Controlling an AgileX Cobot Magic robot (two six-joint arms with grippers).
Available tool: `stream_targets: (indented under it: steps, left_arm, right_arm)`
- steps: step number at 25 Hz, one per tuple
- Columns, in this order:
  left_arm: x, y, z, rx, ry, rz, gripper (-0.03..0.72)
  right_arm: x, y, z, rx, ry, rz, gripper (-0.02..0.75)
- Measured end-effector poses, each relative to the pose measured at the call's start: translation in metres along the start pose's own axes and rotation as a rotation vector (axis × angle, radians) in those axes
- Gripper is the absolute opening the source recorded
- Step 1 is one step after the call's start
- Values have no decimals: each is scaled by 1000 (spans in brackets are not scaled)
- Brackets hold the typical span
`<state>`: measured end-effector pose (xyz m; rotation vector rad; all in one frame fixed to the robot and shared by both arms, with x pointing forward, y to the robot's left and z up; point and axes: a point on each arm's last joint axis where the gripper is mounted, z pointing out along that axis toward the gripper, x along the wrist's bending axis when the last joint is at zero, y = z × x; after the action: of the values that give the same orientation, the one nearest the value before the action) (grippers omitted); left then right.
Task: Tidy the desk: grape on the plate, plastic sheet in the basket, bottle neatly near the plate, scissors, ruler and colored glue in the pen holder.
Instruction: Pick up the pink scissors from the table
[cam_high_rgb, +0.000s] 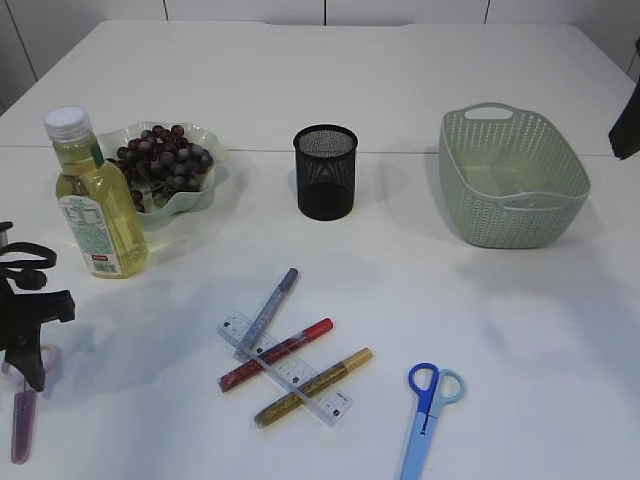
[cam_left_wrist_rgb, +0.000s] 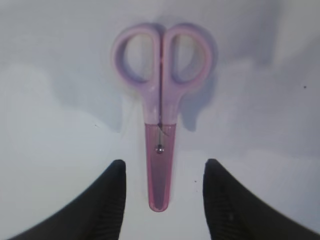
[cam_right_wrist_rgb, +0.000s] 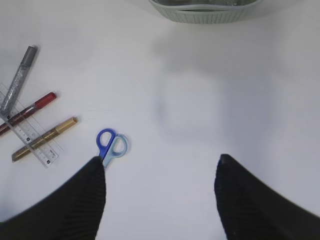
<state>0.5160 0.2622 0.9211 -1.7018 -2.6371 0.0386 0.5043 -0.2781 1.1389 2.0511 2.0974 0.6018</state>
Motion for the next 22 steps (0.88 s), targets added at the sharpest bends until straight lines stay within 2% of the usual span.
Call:
stream_targets:
  steps: [4,22]
  left_arm:
    - [-1,0,8,30,8,-3,361]
    - [-2,2,18,40,13,3,361]
  right_arm:
    - [0,0,0,0,0,0,531]
    - [0,0,0,0,0,0,531]
